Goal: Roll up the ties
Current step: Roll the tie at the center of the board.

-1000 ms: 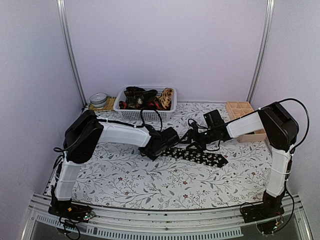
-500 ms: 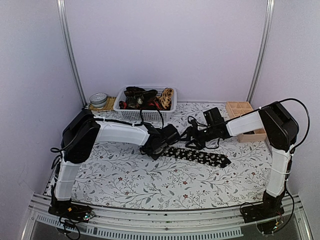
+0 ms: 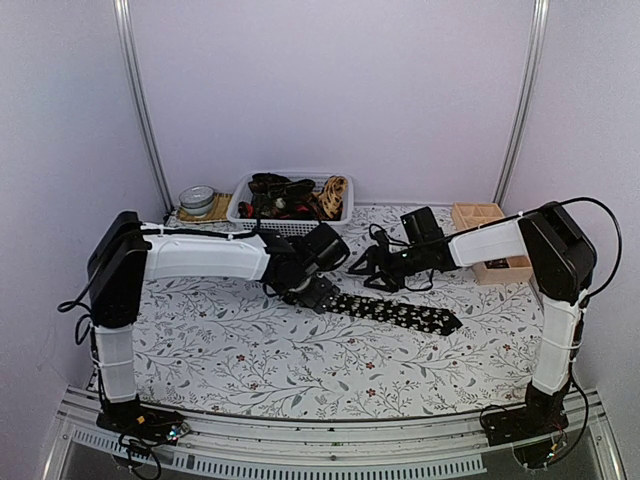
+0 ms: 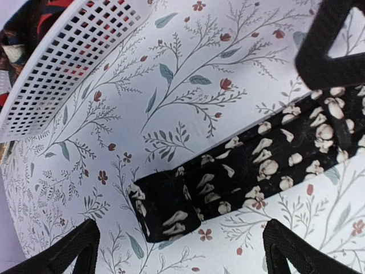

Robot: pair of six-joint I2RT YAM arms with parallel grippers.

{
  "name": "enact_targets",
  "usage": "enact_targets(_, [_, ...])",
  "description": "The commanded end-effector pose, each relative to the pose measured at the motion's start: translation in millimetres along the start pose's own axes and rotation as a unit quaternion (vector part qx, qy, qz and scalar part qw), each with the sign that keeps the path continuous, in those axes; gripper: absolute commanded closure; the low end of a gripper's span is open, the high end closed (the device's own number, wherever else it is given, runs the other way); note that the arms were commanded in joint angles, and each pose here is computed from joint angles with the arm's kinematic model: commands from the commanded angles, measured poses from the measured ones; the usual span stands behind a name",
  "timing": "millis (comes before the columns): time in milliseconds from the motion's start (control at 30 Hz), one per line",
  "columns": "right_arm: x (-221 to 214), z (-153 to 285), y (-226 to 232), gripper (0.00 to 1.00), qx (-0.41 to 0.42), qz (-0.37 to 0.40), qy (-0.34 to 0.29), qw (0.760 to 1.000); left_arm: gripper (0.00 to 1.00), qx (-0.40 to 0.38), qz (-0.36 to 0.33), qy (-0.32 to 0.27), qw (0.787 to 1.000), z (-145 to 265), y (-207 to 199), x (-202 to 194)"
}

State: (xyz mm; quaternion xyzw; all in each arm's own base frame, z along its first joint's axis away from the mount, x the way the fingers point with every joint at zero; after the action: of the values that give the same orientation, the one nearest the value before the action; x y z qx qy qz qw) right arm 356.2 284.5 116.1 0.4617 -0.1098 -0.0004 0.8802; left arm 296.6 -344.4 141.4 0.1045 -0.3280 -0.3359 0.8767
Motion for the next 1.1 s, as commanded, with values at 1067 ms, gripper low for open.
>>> enact_targets(1067, [-26.8,-116.2,50.9,0.73,0.005,0.017,0.045,0.999,0.21,-0.355,0.374,-0.087,0.852,-38.4,106.5,-70.1])
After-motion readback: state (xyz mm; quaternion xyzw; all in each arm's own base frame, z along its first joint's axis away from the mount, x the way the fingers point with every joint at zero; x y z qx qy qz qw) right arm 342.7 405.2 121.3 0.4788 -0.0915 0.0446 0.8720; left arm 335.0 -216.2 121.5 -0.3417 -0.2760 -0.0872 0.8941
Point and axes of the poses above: each gripper's point midway between its finger pads, its own z axis back along the fingers, its own y axis along the line the jaws close on, x = y × z, the point moved 7 cm from there along z, back along the fingers, and after that the axes turned 2 degrees about -z, right-handed, at the moved point
